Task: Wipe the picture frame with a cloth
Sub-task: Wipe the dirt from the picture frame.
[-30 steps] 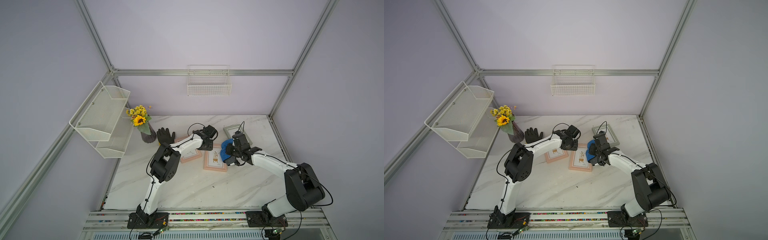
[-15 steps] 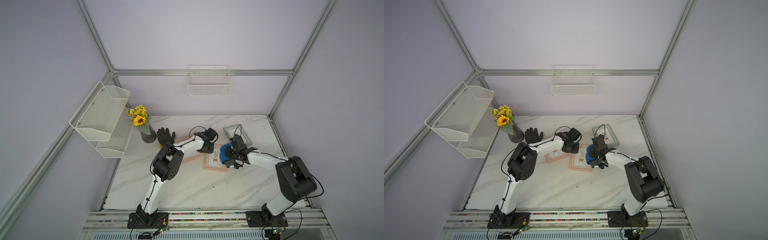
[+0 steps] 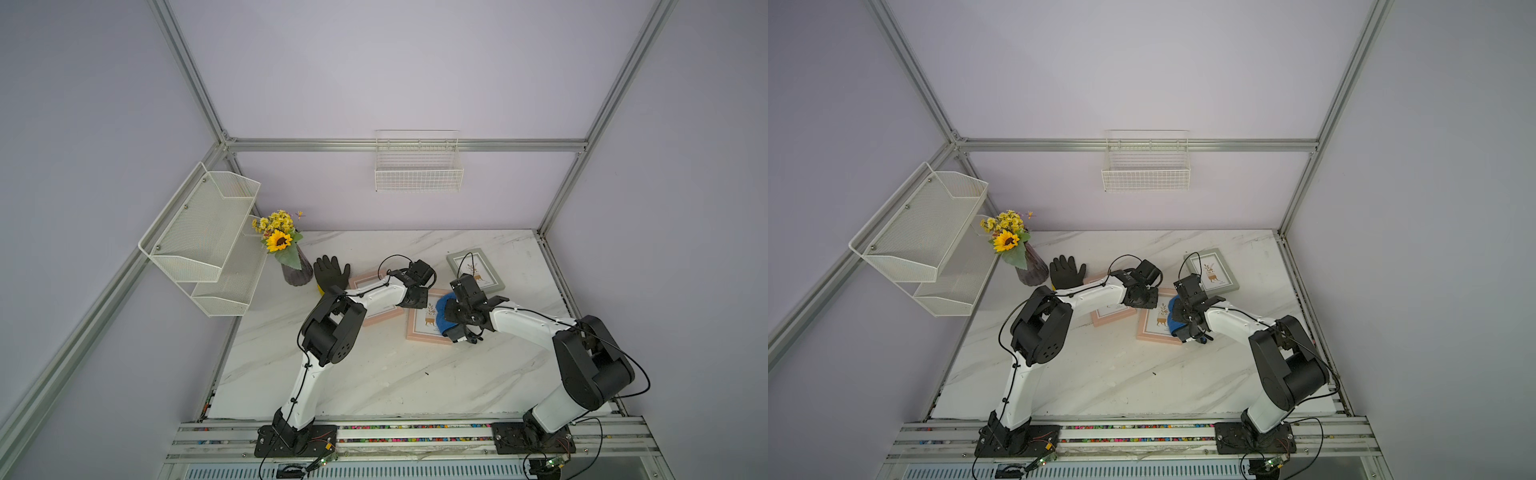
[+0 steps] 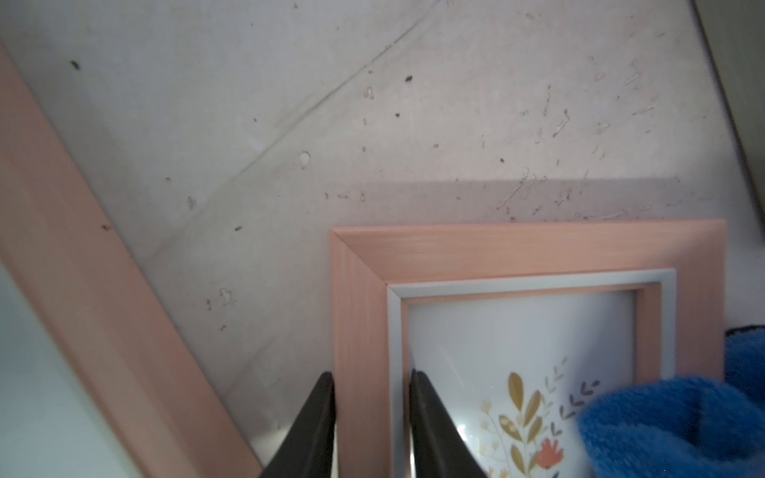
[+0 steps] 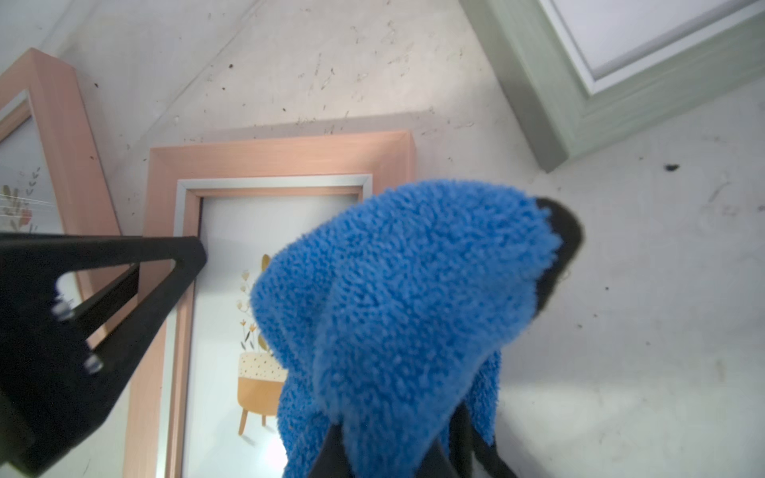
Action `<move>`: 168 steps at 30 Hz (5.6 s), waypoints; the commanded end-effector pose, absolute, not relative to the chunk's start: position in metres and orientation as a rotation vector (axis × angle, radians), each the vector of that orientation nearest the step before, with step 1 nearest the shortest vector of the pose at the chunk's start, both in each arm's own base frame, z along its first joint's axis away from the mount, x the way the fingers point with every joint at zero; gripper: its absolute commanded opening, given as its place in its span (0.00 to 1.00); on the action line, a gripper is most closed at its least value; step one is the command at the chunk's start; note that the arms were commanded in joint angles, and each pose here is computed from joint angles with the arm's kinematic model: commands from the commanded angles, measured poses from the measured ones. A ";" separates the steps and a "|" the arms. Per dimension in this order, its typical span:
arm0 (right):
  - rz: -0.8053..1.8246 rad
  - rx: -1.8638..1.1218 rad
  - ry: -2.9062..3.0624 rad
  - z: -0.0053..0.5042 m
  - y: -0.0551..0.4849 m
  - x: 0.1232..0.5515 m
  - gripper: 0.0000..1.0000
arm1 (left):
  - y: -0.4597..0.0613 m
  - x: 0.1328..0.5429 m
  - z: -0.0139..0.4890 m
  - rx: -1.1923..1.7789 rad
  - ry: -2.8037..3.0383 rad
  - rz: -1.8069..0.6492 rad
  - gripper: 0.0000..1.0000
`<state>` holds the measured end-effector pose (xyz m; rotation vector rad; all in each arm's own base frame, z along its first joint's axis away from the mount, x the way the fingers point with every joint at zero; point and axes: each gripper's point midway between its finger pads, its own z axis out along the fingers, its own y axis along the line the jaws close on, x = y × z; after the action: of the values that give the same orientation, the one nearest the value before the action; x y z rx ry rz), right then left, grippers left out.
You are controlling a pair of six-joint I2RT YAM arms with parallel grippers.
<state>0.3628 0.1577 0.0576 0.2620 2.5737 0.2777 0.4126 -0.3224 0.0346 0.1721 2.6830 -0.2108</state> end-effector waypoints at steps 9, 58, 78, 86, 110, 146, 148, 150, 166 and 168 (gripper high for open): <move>0.088 0.265 2.628 0.038 0.148 0.408 0.08 | -0.315 0.383 0.016 0.221 2.753 -0.155 0.31; 0.246 0.302 2.633 0.036 0.156 0.370 0.08 | -0.311 0.343 0.043 0.234 2.775 -0.398 0.33; 0.239 0.302 2.634 0.050 0.154 0.360 0.08 | -0.310 0.346 0.041 0.194 2.748 -0.352 0.26; 0.277 0.269 2.646 0.048 0.166 0.373 0.07 | -0.312 0.344 0.043 0.188 2.743 -0.360 0.26; 0.265 0.308 2.636 0.049 0.162 0.372 0.08 | -0.313 0.341 0.046 0.167 2.724 -0.407 0.27; 0.580 0.272 2.609 0.052 0.252 0.405 0.07 | -0.330 0.347 0.055 0.141 2.669 -0.538 0.26; 0.511 0.323 2.607 0.048 0.229 0.404 0.07 | -0.328 0.346 0.055 0.131 2.670 -0.532 0.26; 0.427 0.388 2.606 0.043 0.195 0.401 0.07 | -0.326 0.346 0.054 0.124 2.671 -0.524 0.26; 0.509 0.267 2.632 0.040 0.256 0.401 0.07 | -0.320 0.346 0.051 0.100 2.670 -0.496 0.27; 0.457 0.303 2.628 0.040 0.243 0.403 0.06 | -0.318 0.345 0.051 0.095 2.670 -0.487 0.27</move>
<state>0.4138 0.2447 0.0556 0.2683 2.5570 0.4516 0.3453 -0.3176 0.0366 0.1075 2.6978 -0.4586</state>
